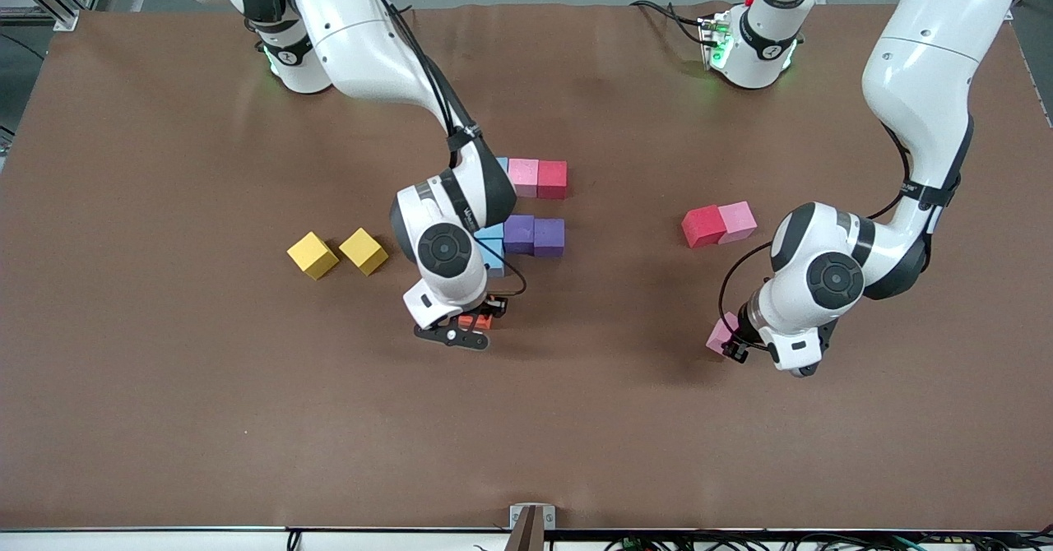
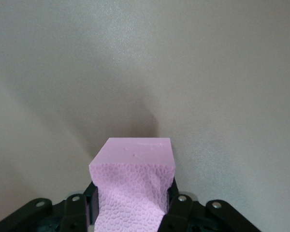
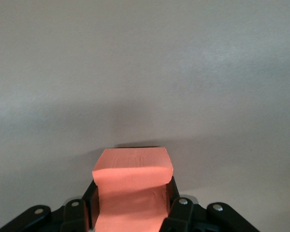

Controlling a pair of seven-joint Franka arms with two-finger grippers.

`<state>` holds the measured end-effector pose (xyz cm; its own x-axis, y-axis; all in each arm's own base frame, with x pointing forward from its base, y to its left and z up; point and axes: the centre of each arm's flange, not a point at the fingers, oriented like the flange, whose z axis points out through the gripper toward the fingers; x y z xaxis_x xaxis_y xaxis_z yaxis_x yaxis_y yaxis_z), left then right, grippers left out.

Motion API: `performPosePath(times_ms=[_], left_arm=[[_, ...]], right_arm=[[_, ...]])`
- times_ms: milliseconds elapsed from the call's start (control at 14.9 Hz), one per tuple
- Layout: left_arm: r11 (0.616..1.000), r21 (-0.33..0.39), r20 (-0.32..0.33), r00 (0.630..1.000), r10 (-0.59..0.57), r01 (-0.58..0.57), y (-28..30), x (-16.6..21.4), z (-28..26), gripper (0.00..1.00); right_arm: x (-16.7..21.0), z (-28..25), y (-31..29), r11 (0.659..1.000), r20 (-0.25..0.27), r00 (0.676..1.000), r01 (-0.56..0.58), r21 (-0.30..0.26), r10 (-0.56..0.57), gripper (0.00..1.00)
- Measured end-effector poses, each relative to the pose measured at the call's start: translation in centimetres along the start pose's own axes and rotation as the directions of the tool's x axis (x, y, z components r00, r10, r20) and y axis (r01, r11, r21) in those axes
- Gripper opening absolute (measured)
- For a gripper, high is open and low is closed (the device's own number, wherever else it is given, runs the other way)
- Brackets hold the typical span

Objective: Arrange 11 blocks into digit 3
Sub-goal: 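Lower the red cube beside the purple cube with the right gripper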

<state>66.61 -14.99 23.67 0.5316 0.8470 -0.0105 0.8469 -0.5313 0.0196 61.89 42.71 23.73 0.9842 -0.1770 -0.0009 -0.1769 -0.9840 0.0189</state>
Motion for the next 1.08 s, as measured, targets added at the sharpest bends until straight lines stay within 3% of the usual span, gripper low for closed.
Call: performPosePath(times_ms=[403,1075], left_arm=[[1.0,0.001,0.0,1.0,0.0,0.0,0.0,0.0,0.0,0.53],[1.0,0.002,0.002,1.0,0.0,0.0,0.0,0.0,0.2,0.53]], right_arm=[[-1.3,0.9,-0.9,0.999,-0.04,0.998,0.044,-0.014,-0.044,0.56],[-4.2,1.3,-1.6,0.996,-0.031,0.997,0.077,-0.034,-0.078,0.56]])
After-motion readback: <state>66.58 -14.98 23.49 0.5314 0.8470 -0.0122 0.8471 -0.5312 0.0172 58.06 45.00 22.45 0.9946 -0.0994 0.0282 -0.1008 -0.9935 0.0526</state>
